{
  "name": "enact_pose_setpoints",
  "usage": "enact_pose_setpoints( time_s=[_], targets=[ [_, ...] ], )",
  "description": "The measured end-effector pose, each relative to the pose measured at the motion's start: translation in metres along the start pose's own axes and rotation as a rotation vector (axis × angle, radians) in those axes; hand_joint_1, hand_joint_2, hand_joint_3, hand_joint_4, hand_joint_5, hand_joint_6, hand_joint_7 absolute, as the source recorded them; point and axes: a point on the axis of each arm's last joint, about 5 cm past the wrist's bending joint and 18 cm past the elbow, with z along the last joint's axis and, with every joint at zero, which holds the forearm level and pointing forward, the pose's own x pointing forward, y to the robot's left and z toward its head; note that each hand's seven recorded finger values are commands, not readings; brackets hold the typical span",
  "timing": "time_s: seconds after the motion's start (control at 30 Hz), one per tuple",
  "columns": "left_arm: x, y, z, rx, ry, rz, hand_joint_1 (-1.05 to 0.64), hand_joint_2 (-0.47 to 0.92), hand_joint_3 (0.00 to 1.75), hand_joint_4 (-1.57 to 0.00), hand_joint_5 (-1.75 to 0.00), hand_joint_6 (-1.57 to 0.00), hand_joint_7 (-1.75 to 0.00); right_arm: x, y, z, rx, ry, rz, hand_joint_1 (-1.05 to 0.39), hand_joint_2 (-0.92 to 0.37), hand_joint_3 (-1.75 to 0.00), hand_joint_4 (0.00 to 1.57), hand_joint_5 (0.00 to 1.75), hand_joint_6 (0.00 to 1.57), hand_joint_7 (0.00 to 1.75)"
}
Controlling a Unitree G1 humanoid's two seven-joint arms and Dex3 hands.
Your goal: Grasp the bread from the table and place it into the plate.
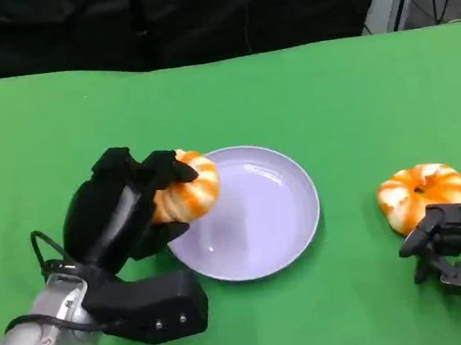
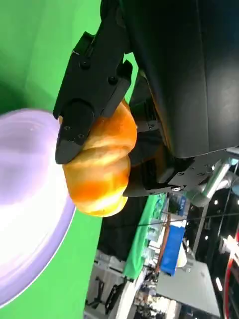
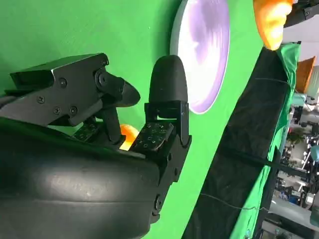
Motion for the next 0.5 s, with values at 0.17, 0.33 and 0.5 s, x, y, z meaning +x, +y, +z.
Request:
enact_pose_setpoints(
  time_s=[0.17, 0.33, 0.5],
  targets=[
    [0.000, 0.000, 0.001, -0.003, -0.003, -0.002, -0.16, 0.92, 0.40, -0.42, -1.60, -0.62, -1.09, 0.000, 0.0000, 0.000, 0.000, 0.000, 0.000, 0.10, -0.76, -0.74, 0.90, 1.39, 0.95, 0.99],
    [0.000, -0.010, 0.008, -0.040, -0.021, -0.022, -0.15, 0.92, 0.37, -0.43, -1.59, -0.61, -1.10, 0.000, 0.0000, 0.000, -0.002, -0.002, -0.003, 0.11, -0.76, -0.74, 0.90, 1.38, 0.95, 0.98],
    [-0.001, -0.015, 0.010, -0.056, -0.025, -0.038, -0.13, 0.92, 0.35, -0.45, -1.55, -0.63, -1.07, 0.000, 0.0000, 0.000, -0.001, -0.002, -0.001, 0.11, -0.76, -0.73, 0.91, 1.37, 0.96, 0.97]
  ],
)
